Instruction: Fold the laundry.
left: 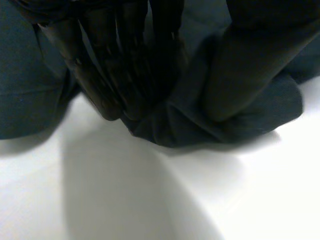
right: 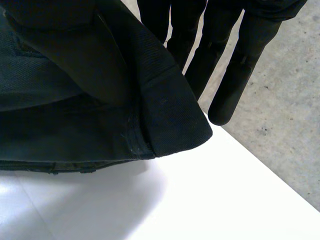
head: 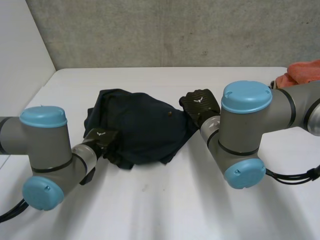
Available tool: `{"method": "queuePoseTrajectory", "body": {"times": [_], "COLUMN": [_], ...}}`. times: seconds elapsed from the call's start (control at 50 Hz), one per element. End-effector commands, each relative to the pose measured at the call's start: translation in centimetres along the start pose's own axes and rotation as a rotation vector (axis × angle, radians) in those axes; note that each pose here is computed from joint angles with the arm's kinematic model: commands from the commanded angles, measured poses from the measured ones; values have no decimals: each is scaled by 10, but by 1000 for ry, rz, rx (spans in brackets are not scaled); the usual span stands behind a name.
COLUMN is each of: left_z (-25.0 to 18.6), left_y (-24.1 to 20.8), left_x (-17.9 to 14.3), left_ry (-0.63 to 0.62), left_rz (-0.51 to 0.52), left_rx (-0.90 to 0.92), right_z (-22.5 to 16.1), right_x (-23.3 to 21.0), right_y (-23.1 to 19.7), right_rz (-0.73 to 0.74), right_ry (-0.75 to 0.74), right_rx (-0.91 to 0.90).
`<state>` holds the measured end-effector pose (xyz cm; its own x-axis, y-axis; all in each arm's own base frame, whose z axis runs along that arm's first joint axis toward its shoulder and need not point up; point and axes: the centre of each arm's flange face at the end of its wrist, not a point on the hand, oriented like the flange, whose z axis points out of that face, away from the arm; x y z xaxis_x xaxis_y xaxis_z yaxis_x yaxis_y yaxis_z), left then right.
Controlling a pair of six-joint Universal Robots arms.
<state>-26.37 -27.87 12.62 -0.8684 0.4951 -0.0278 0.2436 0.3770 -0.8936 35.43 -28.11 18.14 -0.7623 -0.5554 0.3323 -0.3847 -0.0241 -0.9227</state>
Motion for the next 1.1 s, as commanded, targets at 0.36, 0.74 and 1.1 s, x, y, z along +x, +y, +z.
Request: {"method": "queuePoseTrajectory", "body": {"times": [0.36,0.74,1.1], "left_z": [-158,-221,29], "left_y": [-190,-330,-229], "left_x": [-12,-25,-33], "left_ry": [-80,-317,-153], "left_rz": [250,377,331], "left_rx": [492,1042,767], "right_z": [-99,-122,56], "right_x": [103,152,126], "right_y": [-147,-243,-52], "right_rz": [-219,-182,-47], "right_ry": [154,332,370], "right_rx": [189,558,228]}}
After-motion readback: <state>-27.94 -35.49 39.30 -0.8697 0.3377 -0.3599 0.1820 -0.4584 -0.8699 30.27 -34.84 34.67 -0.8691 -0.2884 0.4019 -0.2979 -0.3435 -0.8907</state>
